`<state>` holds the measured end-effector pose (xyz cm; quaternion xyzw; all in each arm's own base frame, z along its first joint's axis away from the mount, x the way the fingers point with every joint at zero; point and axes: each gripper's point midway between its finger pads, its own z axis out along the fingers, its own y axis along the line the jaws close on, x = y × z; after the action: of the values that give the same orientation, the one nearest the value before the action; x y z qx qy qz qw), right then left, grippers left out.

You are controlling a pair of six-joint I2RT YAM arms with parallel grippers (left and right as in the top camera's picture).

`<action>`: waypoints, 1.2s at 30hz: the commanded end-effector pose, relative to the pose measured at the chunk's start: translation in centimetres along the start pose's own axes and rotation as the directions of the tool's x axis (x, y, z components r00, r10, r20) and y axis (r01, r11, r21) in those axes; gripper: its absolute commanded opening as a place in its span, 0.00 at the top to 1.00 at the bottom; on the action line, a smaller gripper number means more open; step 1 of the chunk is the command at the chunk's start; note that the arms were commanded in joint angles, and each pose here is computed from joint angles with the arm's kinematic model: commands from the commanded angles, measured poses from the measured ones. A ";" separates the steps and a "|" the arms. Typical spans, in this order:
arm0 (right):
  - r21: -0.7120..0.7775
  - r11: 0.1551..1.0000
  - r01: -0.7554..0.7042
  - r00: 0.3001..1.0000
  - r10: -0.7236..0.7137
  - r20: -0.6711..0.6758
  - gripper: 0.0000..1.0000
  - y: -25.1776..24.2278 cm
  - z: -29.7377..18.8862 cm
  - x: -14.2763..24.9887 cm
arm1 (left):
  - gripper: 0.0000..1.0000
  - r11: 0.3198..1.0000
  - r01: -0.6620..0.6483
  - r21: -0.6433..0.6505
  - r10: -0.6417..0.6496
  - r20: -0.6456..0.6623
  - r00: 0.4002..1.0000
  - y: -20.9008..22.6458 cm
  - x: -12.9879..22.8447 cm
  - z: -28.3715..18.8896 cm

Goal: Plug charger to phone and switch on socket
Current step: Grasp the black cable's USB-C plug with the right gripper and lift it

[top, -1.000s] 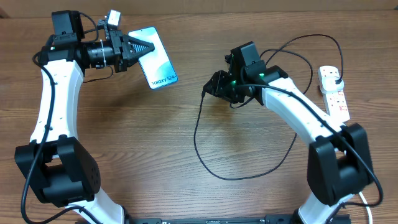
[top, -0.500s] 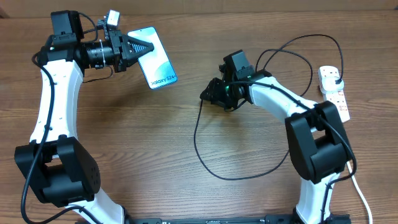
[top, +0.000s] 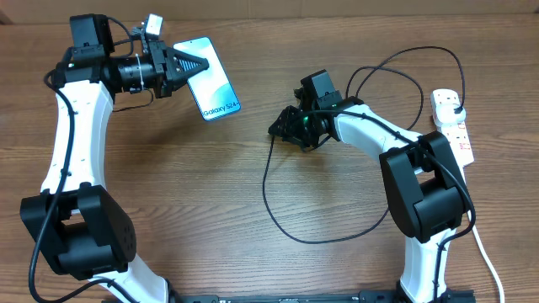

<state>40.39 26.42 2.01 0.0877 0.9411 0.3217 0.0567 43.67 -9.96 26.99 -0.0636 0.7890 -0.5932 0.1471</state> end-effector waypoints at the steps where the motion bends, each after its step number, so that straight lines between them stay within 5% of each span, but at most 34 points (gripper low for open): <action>1: -0.024 1.000 -0.018 1.000 0.018 0.011 0.64 0.8 -0.1 -0.6 | 0.96 1.000 0.003 0.027 -0.002 -0.022 1.000 -0.8 0.4 0.4; 17: -0.024 0.995 -0.101 0.995 0.101 -0.004 0.78 0.6 1.8 -0.2 | 0.96 1.000 0.003 0.027 -0.002 -0.023 1.000 -0.8 0.4 0.5; 36: 0.014 0.991 -0.130 0.990 0.131 -0.045 0.79 -1.7 4.1 0.6 | 0.95 1.000 0.002 0.028 -0.002 -0.023 1.000 -0.8 0.4 0.5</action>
<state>40.67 27.93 0.44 0.1318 0.9294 0.3435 0.0306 43.63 -10.23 26.95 -0.0618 0.7899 -0.5926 0.1455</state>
